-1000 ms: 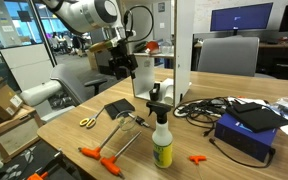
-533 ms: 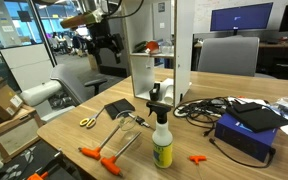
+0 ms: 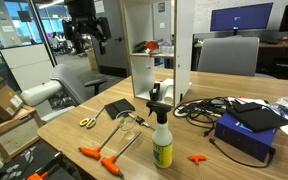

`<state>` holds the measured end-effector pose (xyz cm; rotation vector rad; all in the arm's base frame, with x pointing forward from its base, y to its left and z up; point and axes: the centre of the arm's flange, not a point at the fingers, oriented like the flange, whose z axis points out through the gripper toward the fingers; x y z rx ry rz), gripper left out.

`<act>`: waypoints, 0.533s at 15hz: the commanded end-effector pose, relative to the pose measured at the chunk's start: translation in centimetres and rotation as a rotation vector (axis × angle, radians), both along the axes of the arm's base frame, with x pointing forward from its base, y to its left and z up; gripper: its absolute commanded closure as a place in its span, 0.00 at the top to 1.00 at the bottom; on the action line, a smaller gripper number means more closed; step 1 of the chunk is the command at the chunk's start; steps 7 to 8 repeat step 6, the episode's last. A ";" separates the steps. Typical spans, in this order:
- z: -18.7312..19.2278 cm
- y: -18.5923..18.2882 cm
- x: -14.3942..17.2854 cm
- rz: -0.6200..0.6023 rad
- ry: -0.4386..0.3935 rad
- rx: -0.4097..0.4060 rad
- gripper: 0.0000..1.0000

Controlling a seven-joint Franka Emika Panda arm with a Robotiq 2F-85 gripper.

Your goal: Pick up the object from the table and put it on the first shelve

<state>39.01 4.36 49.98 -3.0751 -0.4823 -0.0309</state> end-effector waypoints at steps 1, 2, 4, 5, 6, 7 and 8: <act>0.1 -0.5 -0.4 -0.009 0.021 0.000 1.00; 0.1 -1.0 -0.7 -0.020 0.039 0.000 1.00; 0.0 -1.3 -0.8 -0.028 0.047 -0.001 1.00; 0.0 -1.4 -0.8 -0.028 0.048 -0.001 1.00; 0.0 -1.3 -0.8 -0.028 0.049 -0.001 1.00; 0.0 -1.3 -0.8 -0.028 0.049 -0.001 1.00; 0.0 -1.3 -0.8 -0.028 0.049 -0.001 1.00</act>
